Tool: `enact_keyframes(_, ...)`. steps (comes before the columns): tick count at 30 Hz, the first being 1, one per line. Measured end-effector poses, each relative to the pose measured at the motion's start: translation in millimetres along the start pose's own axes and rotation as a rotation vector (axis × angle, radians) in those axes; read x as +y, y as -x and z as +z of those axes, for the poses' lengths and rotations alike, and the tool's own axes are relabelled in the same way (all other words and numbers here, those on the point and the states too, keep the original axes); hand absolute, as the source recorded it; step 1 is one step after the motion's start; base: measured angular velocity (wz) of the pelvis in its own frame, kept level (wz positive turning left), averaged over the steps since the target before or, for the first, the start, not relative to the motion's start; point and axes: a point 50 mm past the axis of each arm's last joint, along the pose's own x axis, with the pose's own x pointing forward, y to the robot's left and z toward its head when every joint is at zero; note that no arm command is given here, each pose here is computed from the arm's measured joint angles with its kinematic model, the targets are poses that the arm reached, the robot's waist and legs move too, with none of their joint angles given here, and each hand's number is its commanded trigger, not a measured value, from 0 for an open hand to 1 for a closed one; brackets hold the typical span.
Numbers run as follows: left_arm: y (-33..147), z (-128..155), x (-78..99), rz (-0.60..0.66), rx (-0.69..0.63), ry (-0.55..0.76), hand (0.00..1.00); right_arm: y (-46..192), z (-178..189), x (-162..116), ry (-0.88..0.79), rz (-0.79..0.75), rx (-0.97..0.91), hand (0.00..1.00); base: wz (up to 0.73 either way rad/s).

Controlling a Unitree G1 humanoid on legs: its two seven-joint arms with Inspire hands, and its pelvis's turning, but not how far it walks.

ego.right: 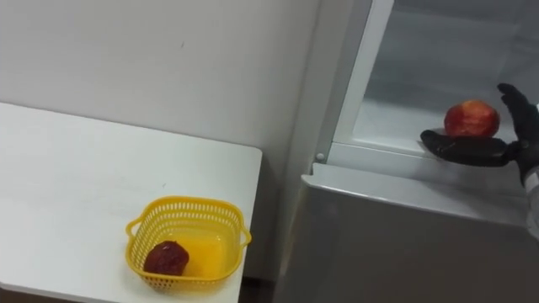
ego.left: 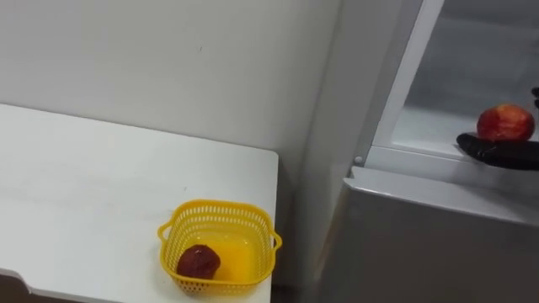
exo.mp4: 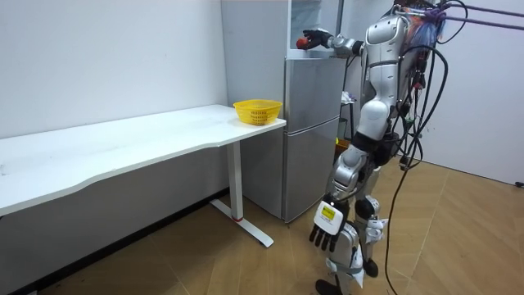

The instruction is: Retrieve from the upper fridge

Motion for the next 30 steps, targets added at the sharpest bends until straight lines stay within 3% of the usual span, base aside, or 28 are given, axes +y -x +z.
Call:
enact_keyframes(11,-0.4,4,1.1,0.004,-0.009,0.0,0.0,-1,2,3,-0.073,0.079,0.003,0.0,0.0)
enact_keyframes(12,-0.5,3,1.0,0.004,-0.006,0.0,0.0,-1,2,3,-0.073,0.082,0.004,0.2,0.0)
enact_keyframes(13,-0.5,3,0.9,0.003,-0.004,0.0,0.0,-1,2,3,-0.073,0.083,0.004,0.5,0.0)
enact_keyframes(14,-0.5,3,0.9,0.003,-0.004,0.0,0.0,-1,2,3,-0.073,0.088,0.004,0.91,0.0)
enact_keyframes(15,-0.6,3,0.9,0.003,-0.005,0.0,0.0,-1,2,3,-0.073,0.09,0.004,1.0,0.0)
enact_keyframes(30,-1.1,-1,0.0,-0.001,0.019,0.002,0.0,-8,17,-4,-0.091,0.054,-0.021,1.0,0.0)
